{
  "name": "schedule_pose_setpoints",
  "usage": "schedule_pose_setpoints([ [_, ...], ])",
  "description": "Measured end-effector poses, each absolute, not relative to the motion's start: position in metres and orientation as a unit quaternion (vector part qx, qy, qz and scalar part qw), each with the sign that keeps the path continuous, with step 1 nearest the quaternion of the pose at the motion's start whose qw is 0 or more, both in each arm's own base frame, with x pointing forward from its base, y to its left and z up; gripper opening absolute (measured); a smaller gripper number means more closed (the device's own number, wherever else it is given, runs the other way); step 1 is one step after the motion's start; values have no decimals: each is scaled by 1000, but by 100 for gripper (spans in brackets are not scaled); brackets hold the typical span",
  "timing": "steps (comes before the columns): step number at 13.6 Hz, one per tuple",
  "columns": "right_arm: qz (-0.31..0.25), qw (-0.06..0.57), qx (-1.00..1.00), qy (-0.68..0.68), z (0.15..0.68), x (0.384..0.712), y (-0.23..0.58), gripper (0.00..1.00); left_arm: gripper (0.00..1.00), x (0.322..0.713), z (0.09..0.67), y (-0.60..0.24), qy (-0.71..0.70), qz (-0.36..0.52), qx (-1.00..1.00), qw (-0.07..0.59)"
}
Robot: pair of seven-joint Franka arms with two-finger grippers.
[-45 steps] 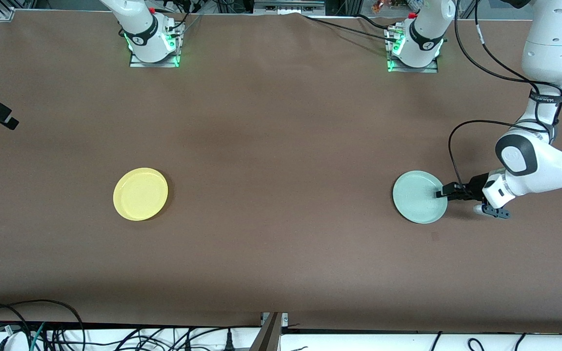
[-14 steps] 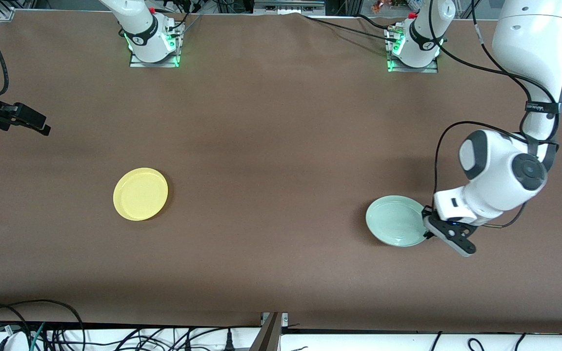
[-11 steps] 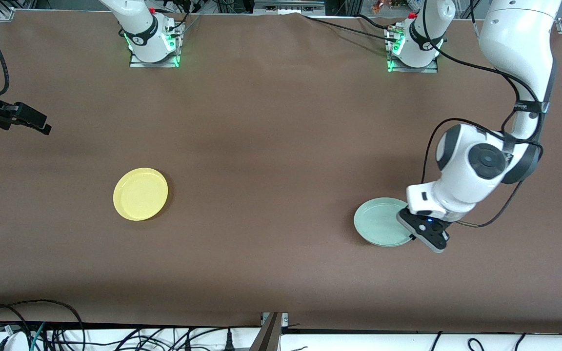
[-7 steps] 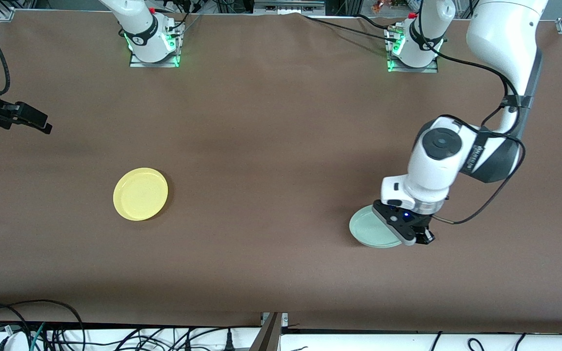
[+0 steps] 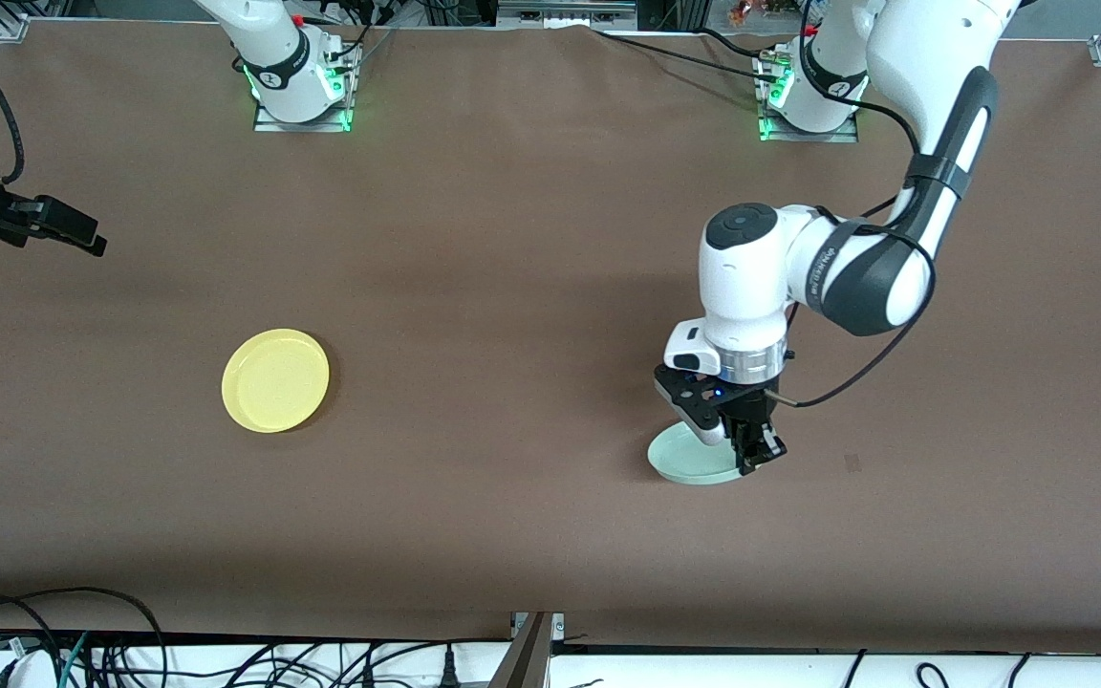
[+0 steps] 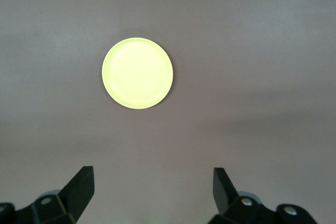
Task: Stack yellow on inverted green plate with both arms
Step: 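Lift the green plate's rim with the left gripper, tilting it up, then flip the green plate over with the left gripper toward the yellow plate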
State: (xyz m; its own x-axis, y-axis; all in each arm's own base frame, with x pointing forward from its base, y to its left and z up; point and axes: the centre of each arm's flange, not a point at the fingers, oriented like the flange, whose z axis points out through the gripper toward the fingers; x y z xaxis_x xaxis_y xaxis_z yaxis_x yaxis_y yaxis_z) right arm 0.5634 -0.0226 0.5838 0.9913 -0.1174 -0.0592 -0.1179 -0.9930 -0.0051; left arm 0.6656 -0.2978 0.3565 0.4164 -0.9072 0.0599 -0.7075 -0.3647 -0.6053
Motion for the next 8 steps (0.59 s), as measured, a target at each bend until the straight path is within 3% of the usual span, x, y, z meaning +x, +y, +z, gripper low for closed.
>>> schedule_pose_setpoints([
  [8, 30, 4, -998, 59, 584, 563, -22, 100, 2, 631, 353, -363, 532, -225, -761, 296],
])
